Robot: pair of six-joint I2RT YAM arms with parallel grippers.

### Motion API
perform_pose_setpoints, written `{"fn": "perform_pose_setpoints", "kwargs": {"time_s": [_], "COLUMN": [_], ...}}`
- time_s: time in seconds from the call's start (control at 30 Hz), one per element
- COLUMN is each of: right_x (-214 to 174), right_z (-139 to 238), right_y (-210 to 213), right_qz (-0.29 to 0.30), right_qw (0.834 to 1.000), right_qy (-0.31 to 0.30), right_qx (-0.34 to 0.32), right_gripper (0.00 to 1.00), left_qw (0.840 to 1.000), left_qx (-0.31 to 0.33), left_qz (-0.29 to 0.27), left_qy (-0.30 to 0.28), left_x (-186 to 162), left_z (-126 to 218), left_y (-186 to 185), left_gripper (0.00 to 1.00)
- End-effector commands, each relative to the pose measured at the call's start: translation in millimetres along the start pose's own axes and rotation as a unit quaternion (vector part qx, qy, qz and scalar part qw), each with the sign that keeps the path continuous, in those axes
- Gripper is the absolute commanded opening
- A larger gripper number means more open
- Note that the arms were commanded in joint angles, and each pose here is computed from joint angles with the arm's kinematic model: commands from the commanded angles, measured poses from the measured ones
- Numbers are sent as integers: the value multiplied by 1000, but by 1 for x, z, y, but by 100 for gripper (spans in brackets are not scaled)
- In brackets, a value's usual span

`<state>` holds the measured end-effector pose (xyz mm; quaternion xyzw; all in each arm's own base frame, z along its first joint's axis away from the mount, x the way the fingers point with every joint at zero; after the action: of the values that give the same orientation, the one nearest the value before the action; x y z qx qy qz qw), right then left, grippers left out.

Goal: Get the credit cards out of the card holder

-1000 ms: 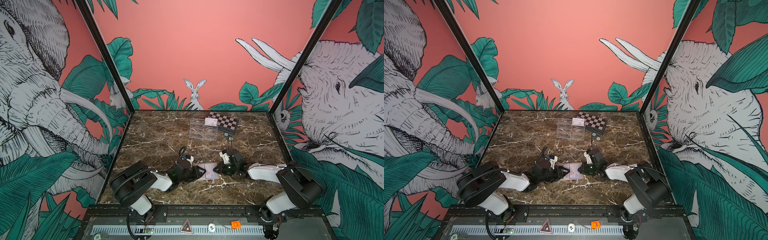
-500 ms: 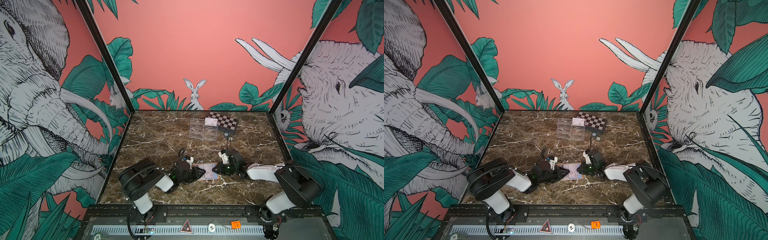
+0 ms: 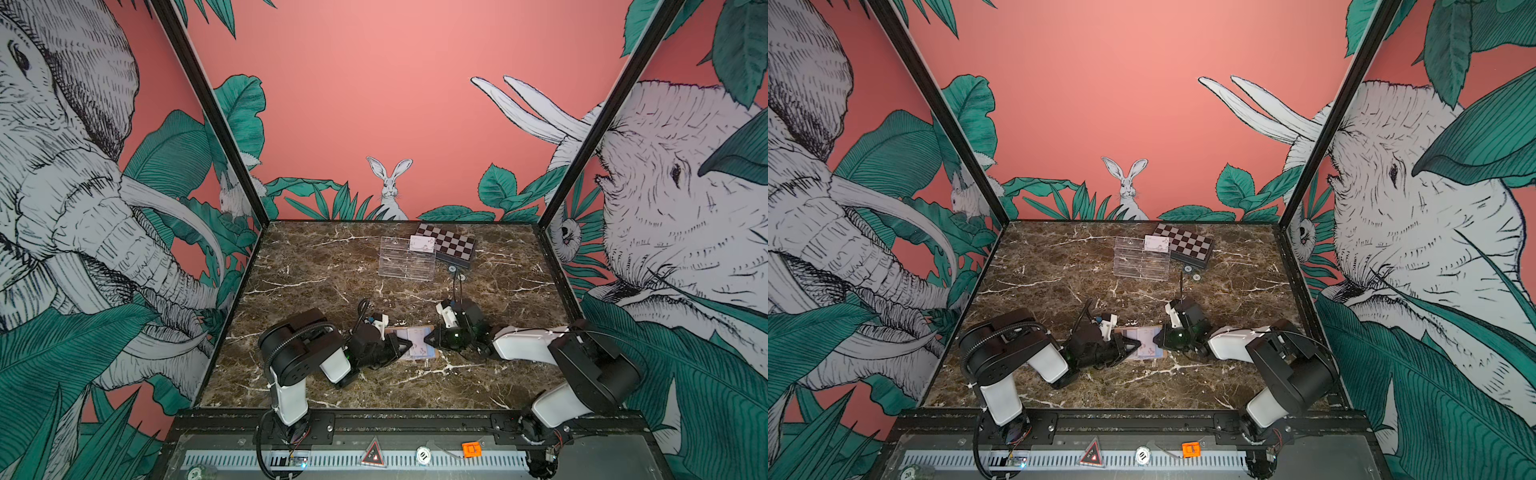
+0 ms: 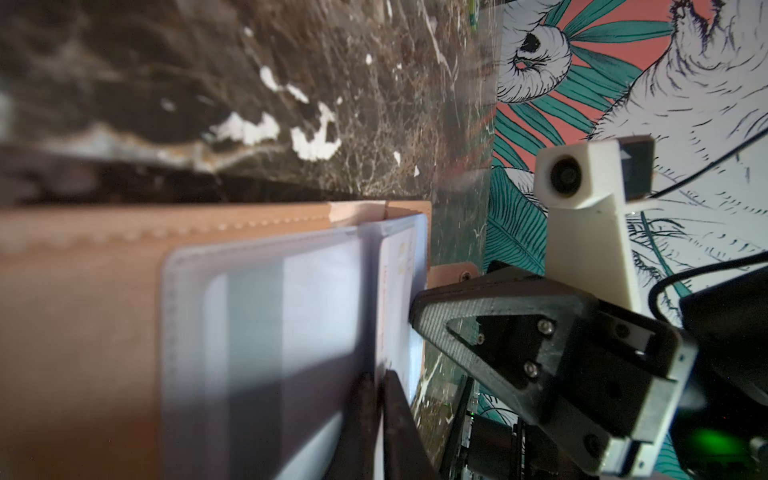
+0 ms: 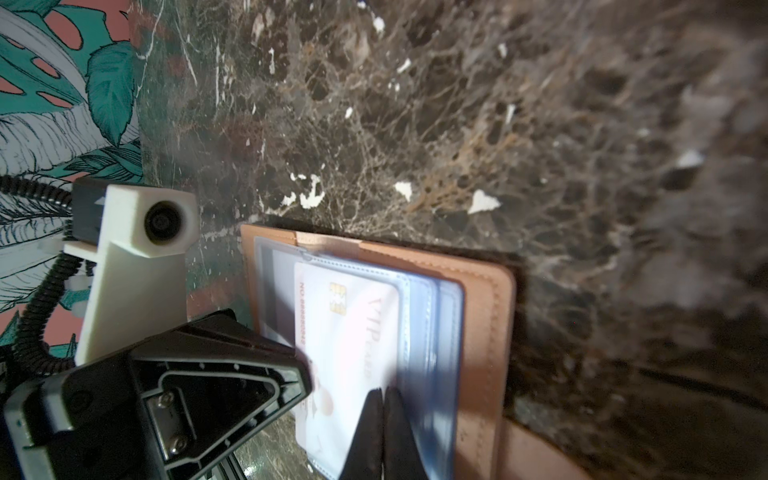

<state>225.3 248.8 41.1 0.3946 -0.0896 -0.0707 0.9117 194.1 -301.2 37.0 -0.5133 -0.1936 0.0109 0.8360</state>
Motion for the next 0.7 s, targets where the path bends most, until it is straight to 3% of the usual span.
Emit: {"fn": "perform_pose_setpoints", "kwargs": {"time_s": [0.0, 0.33, 0.43, 0.53, 0.67], "right_x": [-5, -6, -6, -6, -6], "right_z": [-3, -3, -3, -3, -2], "right_y": [-9, -11, -10, -10, -10], "right_qz": [-2, -2, -1, -1, -1], "right_qw": [1000, 1000, 1000, 1000, 1000], "right_qy": [7, 8, 7, 7, 7], "right_qx": [-16, -22, -19, -19, -20], "right_gripper": [0, 0, 0, 0, 0], "left_qw": [1000, 1000, 1000, 1000, 1000], "left_qx": [5, 21, 23, 23, 19], "left_qz": [7, 8, 7, 5, 3], "left_qy": [5, 7, 6, 5, 4], "left_x": [-6, -12, -11, -10, -9], "left_z": [3, 11, 12, 12, 13], "left_y": [6, 14, 15, 12, 10], "left_gripper": [3, 0, 5, 20, 22]}}
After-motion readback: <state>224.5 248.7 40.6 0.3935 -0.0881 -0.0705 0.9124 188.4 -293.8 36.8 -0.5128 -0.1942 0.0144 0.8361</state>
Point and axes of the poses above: each gripper's point midway between its finger pads, its own z axis back along the fingers, its own y axis along the line the jaws close on, x = y × z, the point moved 2 cm from there along z, back along the fingers, and after that the axes turned 12 degrees about -z, right-handed, at the moved point
